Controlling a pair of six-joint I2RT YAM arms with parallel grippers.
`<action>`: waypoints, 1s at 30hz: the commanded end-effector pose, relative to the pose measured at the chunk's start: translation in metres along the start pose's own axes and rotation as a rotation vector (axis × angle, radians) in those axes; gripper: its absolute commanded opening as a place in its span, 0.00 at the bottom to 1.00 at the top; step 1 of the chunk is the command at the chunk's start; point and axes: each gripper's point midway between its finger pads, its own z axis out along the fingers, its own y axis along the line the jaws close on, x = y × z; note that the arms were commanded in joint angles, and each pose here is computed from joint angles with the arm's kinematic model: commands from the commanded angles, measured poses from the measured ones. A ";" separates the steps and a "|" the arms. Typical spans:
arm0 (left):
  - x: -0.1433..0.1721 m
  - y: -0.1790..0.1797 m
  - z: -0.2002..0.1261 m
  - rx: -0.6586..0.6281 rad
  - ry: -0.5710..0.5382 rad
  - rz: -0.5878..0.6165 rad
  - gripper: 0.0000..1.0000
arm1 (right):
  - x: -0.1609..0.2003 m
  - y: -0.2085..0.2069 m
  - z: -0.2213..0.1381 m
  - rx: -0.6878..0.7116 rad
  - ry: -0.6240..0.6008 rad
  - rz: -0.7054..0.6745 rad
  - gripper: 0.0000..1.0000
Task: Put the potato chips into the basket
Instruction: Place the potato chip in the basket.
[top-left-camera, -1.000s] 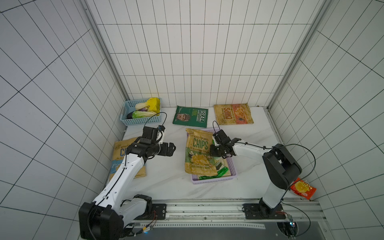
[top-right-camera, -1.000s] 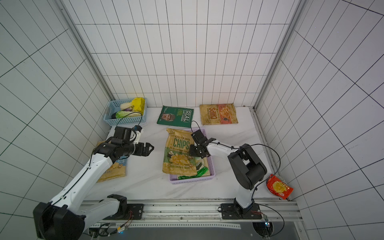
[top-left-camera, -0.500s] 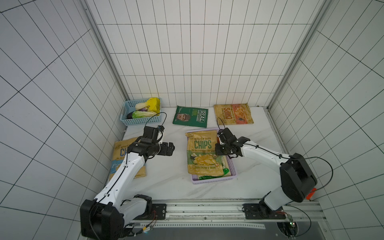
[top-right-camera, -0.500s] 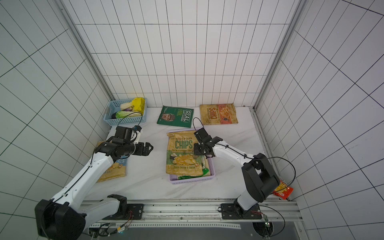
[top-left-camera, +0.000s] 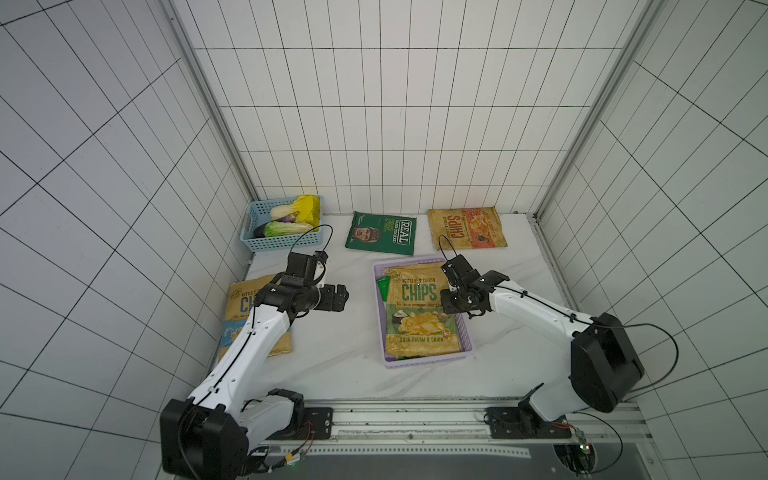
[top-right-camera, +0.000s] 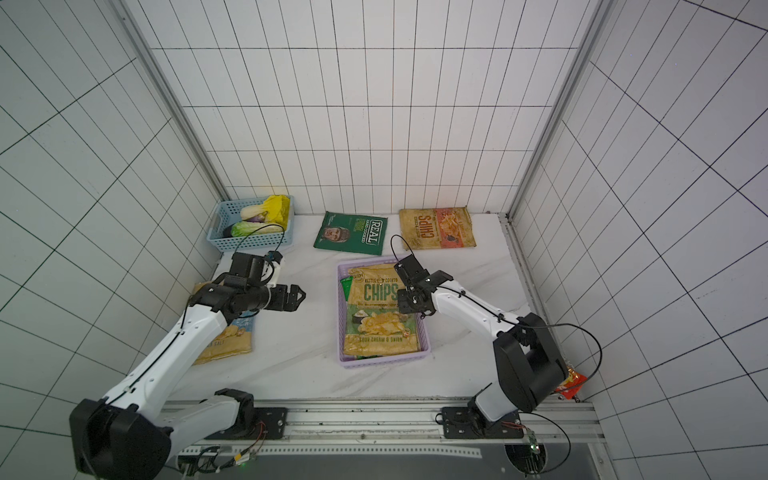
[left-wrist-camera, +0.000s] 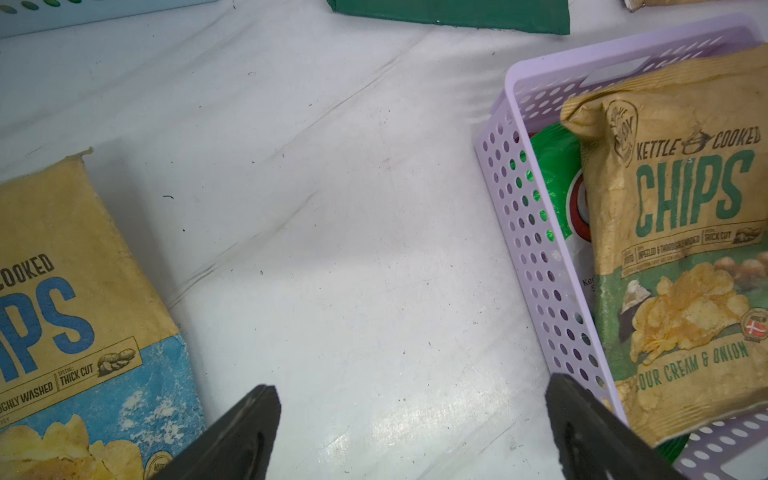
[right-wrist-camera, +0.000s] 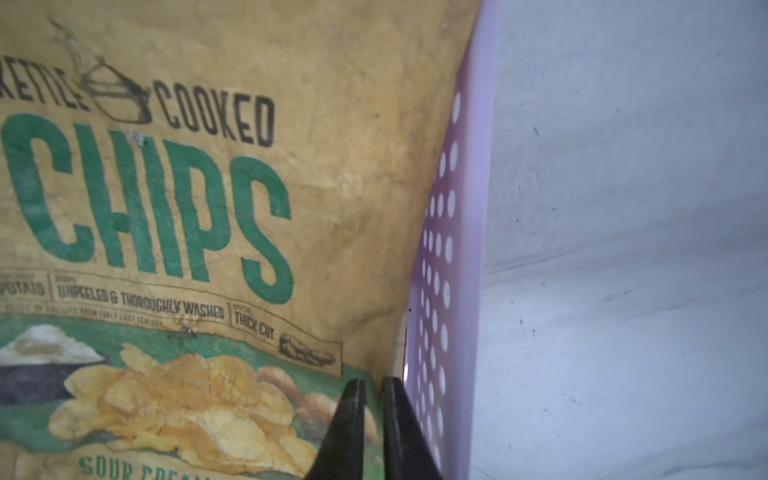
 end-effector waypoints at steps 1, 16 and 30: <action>-0.007 0.000 -0.002 -0.007 -0.024 -0.002 0.98 | -0.012 0.005 -0.020 -0.020 -0.021 -0.041 0.36; -0.007 0.003 0.000 -0.019 -0.022 -0.001 0.98 | -0.110 0.047 -0.020 -0.097 -0.146 0.009 0.44; -0.009 0.008 -0.003 -0.046 -0.041 -0.001 0.98 | -0.108 0.071 0.064 -0.101 0.013 -0.055 0.44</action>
